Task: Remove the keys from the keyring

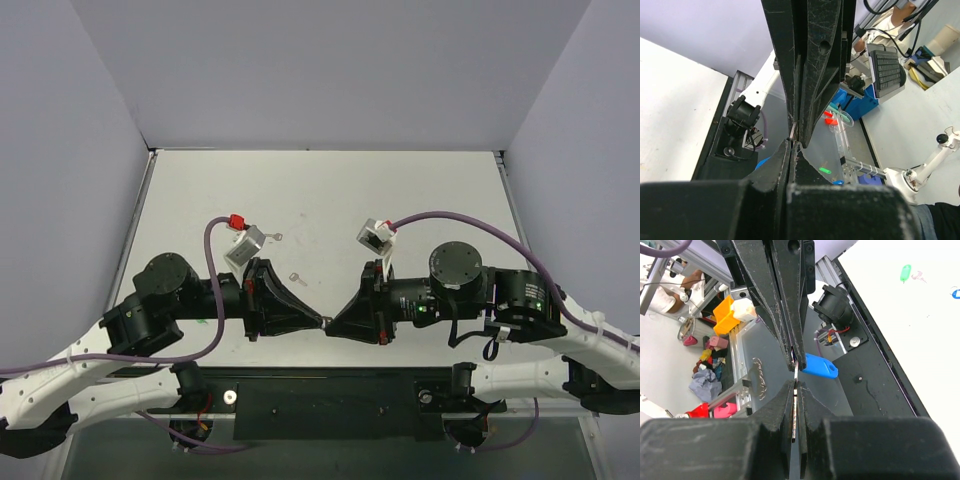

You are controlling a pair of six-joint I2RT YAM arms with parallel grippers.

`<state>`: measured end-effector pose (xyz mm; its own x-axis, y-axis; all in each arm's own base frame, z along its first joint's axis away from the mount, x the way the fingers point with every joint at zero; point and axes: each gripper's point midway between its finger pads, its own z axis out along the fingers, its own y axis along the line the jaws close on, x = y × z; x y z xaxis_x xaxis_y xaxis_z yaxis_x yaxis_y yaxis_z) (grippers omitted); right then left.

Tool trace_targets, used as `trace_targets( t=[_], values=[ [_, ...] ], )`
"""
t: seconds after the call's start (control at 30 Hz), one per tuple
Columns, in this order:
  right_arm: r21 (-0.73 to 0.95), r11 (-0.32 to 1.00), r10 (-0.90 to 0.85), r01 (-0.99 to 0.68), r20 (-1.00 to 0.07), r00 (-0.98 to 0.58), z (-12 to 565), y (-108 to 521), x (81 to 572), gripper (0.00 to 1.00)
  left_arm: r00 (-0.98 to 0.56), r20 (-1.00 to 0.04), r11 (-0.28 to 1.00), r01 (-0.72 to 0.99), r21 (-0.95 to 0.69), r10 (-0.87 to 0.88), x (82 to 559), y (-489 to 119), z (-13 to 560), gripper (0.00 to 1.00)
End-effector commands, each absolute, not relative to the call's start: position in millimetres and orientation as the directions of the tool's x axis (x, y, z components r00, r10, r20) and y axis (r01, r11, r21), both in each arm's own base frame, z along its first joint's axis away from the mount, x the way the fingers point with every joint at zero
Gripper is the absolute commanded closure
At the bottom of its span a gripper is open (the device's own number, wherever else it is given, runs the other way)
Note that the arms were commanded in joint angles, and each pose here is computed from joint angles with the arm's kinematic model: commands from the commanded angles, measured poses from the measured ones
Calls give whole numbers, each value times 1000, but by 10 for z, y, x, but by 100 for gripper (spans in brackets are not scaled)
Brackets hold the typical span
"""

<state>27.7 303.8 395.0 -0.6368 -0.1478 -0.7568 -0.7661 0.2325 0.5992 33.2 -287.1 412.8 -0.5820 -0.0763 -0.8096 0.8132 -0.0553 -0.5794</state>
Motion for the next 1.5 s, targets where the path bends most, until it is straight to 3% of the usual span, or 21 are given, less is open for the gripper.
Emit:
trace_targets(
  t=[0.0,0.37,0.5,0.53,0.57,0.67,0.7,0.87,1.03,1.27,1.47],
  values=[
    [566,199,-172,-800,-783,-597,4094,3031,239,100,-564,-826,-65,824,-562,-7,243,-2835,4100,100],
    [493,185,-345,-850,-777,-526,3950,2983,145,100,-582,-789,-136,781,-610,199,19,-2887,3857,100],
    [480,203,-349,-853,-779,-521,3917,3006,186,100,-589,-788,-105,785,-610,178,81,-2909,3850,100],
    [474,223,-340,-852,-781,-524,3908,3012,226,94,-591,-791,-88,790,-607,160,116,-2910,3855,100],
    [471,231,-330,-851,-785,-524,3922,3006,245,79,-593,-793,-82,791,-606,143,138,-2916,3874,100],
    [455,314,-227,-833,-816,-531,4045,2958,437,65,-601,-798,-21,798,-602,57,273,-2901,3925,100],
    [467,330,-185,-820,-820,-541,4084,2967,488,54,-601,-799,-20,798,-602,38,290,-2901,3952,100],
    [518,437,105,-735,-841,-530,4337,2804,852,38,-594,-795,41,798,-602,-121,487,-2841,4136,100],
    [653,384,390,-653,-756,-526,4485,2656,1022,24,-610,-739,47,761,-647,-285,668,-2828,4394,100],
    [683,327,430,-654,-723,-541,4503,2771,1016,27,-632,-639,12,707,-707,-438,867,-2855,4624,100],
    [686,316,427,-656,-720,-547,4523,2844,1014,44,-644,-608,-5,688,-725,-464,922,-2905,4615,100]
  ],
)
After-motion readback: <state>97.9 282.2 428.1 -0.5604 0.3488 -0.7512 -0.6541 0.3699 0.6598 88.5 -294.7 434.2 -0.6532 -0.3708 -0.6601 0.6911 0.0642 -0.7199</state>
